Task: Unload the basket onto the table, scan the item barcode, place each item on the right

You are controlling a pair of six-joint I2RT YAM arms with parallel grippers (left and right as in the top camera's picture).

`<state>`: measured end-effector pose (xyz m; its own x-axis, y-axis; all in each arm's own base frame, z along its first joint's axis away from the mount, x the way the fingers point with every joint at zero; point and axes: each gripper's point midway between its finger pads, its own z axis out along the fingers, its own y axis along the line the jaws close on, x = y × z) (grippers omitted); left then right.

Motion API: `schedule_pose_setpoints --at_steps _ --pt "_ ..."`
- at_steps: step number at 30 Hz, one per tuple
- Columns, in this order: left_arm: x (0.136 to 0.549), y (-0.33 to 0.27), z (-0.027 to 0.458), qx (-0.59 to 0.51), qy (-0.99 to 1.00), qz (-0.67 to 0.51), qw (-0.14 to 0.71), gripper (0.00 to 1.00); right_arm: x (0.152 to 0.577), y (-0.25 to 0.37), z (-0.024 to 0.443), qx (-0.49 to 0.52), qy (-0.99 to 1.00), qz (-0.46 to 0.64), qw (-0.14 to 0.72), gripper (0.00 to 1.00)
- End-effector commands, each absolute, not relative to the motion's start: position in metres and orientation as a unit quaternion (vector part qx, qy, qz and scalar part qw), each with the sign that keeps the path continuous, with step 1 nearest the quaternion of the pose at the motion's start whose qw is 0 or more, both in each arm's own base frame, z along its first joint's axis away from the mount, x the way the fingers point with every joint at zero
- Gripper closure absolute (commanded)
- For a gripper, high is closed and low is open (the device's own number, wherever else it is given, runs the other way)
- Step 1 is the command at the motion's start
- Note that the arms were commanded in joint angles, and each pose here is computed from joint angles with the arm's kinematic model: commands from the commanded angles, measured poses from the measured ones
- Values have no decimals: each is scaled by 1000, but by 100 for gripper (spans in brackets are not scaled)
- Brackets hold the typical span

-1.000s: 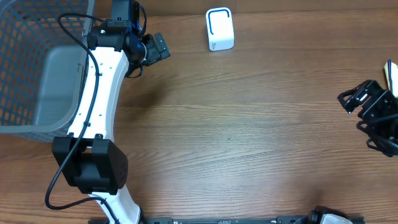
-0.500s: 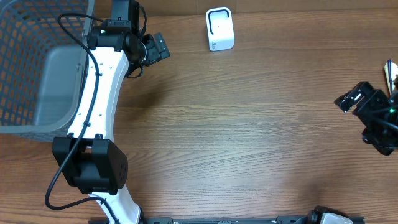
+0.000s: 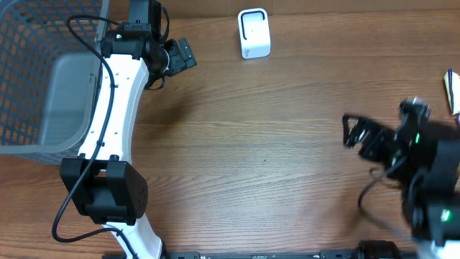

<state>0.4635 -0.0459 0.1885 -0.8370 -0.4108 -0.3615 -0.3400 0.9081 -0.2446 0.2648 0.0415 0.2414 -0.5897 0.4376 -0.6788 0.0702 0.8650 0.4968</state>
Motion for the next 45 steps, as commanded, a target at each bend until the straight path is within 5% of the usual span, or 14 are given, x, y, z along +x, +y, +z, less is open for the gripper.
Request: schedule_pose_setpoints --at_steps 1,8,23,45 --pt "465 -46 190 -194 955 -82 211 0 235 45 218 135 861 218 439 0" --pt "465 -46 190 -194 955 -82 211 0 220 17 206 162 842 151 492 0" --pt "465 -46 190 -194 955 -82 211 0 237 40 178 45 743 168 647 0" --pt "465 -46 190 -194 955 -82 211 0 246 19 169 50 714 104 691 0"
